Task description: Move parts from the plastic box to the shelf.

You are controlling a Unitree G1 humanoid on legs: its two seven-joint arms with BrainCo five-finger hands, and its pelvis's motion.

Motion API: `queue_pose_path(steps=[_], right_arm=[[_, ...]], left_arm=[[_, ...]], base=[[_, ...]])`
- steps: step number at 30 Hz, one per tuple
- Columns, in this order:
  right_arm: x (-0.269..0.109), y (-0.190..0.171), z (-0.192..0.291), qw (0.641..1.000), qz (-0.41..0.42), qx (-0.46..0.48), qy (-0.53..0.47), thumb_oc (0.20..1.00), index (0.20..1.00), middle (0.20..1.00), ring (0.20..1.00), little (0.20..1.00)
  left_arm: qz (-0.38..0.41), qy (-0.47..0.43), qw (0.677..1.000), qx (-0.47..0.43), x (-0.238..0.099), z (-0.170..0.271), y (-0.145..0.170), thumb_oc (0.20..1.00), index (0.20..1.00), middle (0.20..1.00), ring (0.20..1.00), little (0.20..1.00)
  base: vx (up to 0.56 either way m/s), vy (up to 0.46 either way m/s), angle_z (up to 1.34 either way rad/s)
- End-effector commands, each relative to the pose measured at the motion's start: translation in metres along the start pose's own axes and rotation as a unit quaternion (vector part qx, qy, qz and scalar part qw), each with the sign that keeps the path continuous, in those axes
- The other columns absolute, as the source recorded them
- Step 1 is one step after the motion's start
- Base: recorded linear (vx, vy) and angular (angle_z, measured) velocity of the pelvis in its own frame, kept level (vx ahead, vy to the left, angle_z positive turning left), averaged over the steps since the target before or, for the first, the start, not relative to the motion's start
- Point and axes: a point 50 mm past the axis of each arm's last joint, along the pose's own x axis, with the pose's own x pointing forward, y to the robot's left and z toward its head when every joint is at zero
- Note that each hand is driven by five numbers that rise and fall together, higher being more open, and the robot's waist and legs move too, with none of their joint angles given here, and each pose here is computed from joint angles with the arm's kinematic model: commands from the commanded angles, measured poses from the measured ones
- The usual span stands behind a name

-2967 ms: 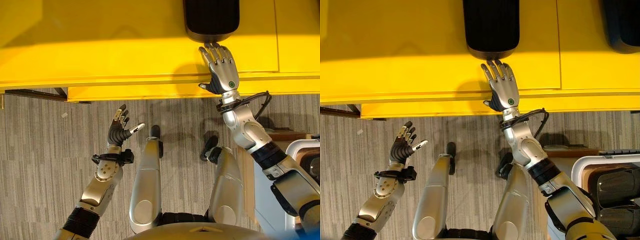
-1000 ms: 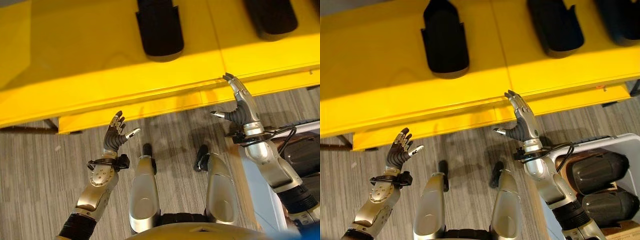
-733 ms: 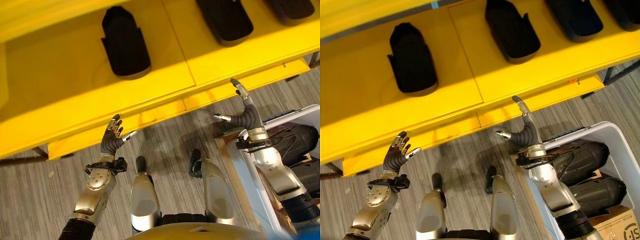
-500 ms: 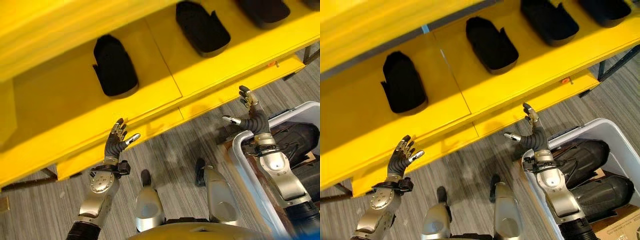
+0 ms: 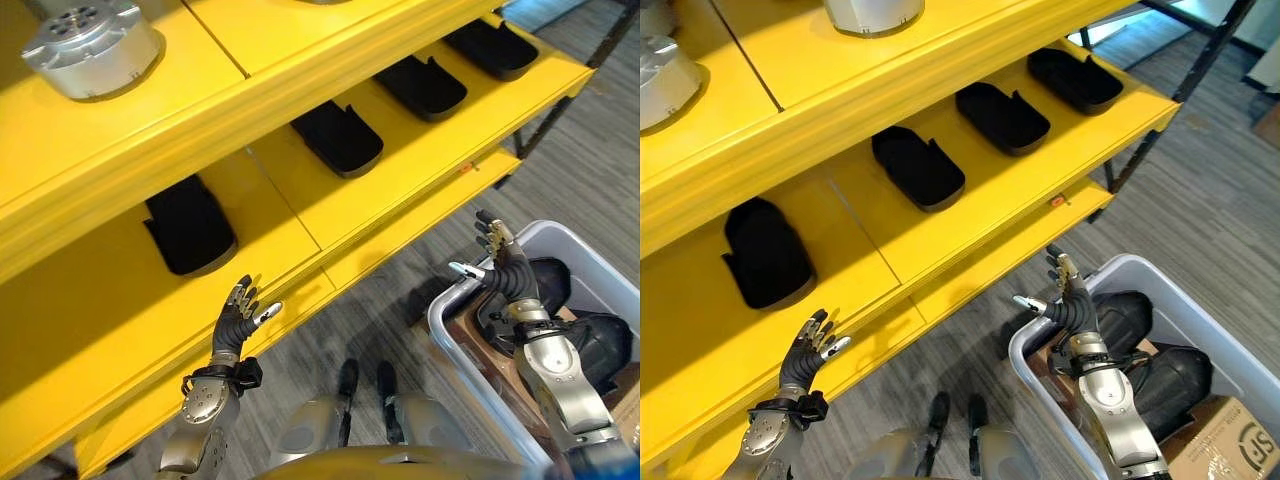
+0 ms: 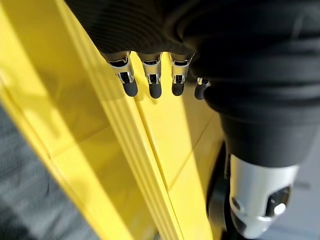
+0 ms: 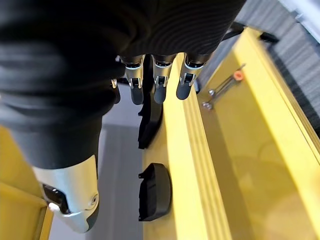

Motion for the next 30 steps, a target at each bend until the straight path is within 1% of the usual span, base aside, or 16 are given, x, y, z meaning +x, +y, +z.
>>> queue_pose_path(steps=[1,14,17,18,20,25,30], right_arm=[[0.003,0.001,0.012,0.999,0.000,0.022,-0.038,1.000,1.000,1.000,1.000,1.000],[0.003,0.014,0.014,0.998,0.031,0.039,-0.034,1.000,1.000,1.000,1.000,1.000],[0.011,0.024,0.018,0.997,0.048,0.042,-0.046,1.000,1.000,1.000,1.000,1.000],[0.019,0.032,0.023,0.996,0.060,0.045,-0.057,1.000,1.000,1.000,1.000,1.000],[0.025,0.035,0.025,0.995,0.061,0.044,-0.062,1.000,1.000,1.000,1.000,1.000],[0.029,0.031,0.026,0.996,0.047,0.035,-0.063,1.000,1.000,1.000,1.000,1.000],[0.027,0.022,0.026,0.997,0.028,0.023,-0.061,1.000,1.000,1.000,1.000,1.000]], left_arm=[[-0.002,-0.047,0.999,0.015,0.001,0.019,0.008,1.000,1.000,1.000,1.000,1.000],[0.002,-0.036,0.999,0.024,-0.002,0.017,0.012,1.000,1.000,1.000,1.000,1.000],[0.009,-0.049,0.998,0.027,0.001,0.023,0.014,1.000,1.000,1.000,1.000,1.000],[0.021,-0.063,0.998,0.024,0.001,0.029,0.018,1.000,1.000,1.000,1.000,1.000],[0.035,-0.067,0.997,0.018,-0.001,0.031,0.024,1.000,1.000,1.000,1.000,1.000],[0.050,-0.066,0.997,0.011,-0.004,0.031,0.029,1.000,1.000,1.000,1.000,1.000],[0.062,-0.067,0.996,0.007,-0.001,0.031,0.029,1.000,1.000,1.000,1.000,1.000]], base=[[0.08,0.098,-0.07],[0.03,0.079,-0.29],[-0.08,0.037,-0.83],[-0.08,-0.013,-1.19],[-0.08,-0.030,-1.50],[0.02,-0.096,-0.87],[0.04,-0.180,-0.15]])
